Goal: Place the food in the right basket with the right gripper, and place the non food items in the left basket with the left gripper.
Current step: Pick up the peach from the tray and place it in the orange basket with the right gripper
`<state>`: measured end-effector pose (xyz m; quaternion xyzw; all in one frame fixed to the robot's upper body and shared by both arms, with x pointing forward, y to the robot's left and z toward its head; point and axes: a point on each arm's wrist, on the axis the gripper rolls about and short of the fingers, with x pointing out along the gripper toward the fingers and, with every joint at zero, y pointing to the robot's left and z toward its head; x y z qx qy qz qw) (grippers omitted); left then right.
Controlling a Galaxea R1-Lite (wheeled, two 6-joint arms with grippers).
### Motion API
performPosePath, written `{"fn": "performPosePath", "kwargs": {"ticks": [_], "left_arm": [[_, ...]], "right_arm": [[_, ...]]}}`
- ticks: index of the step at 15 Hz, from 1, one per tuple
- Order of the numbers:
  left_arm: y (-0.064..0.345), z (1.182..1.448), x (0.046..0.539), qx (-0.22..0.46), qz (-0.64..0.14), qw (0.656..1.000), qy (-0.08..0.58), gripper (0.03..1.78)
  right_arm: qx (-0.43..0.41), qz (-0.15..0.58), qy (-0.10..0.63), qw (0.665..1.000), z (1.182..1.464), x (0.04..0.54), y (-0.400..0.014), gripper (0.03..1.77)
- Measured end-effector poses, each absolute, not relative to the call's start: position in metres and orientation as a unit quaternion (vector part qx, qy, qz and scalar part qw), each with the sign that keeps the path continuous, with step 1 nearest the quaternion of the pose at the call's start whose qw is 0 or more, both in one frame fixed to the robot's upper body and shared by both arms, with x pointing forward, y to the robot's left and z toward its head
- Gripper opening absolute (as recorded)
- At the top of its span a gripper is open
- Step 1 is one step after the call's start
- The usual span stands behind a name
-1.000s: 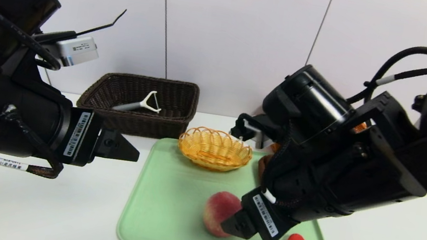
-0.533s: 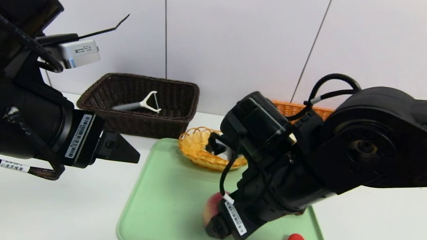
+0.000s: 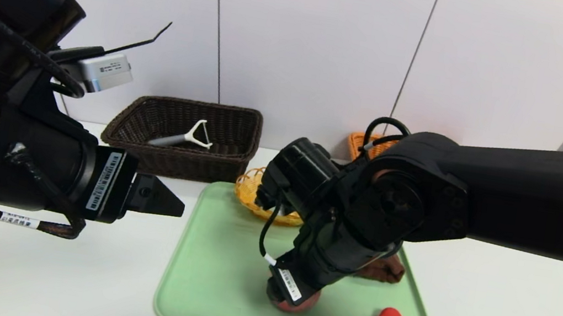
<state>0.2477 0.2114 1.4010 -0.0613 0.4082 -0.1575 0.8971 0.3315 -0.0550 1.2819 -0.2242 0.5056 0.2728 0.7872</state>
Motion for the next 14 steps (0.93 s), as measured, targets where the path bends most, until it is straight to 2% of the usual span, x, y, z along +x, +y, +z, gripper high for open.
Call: {"fn": "performPosePath", "kwargs": {"ticks": [2,5,8,11,14], "left_arm": [[0.211,1.401,0.248,-0.062,-0.158,0.897,0.408,1.69],[0.212,1.401,0.247,-0.062,-0.158,0.897,0.408,1.69],[0.212,1.402,0.246,-0.063,-0.158,0.898,0.407,1.69],[0.213,1.403,0.245,-0.064,-0.159,0.898,0.405,1.69],[0.214,1.402,0.244,-0.063,-0.16,0.898,0.406,1.69]], "right_arm": [[-0.222,0.274,0.502,0.789,1.279,0.333,-0.052,1.17],[-0.221,0.282,0.502,0.787,1.281,0.331,-0.052,1.1],[-0.215,0.286,0.484,0.799,1.297,0.326,-0.057,1.1],[-0.193,0.293,0.438,0.828,1.334,0.318,-0.073,1.09],[-0.175,0.27,0.372,0.871,1.378,0.311,-0.102,1.09]]}}
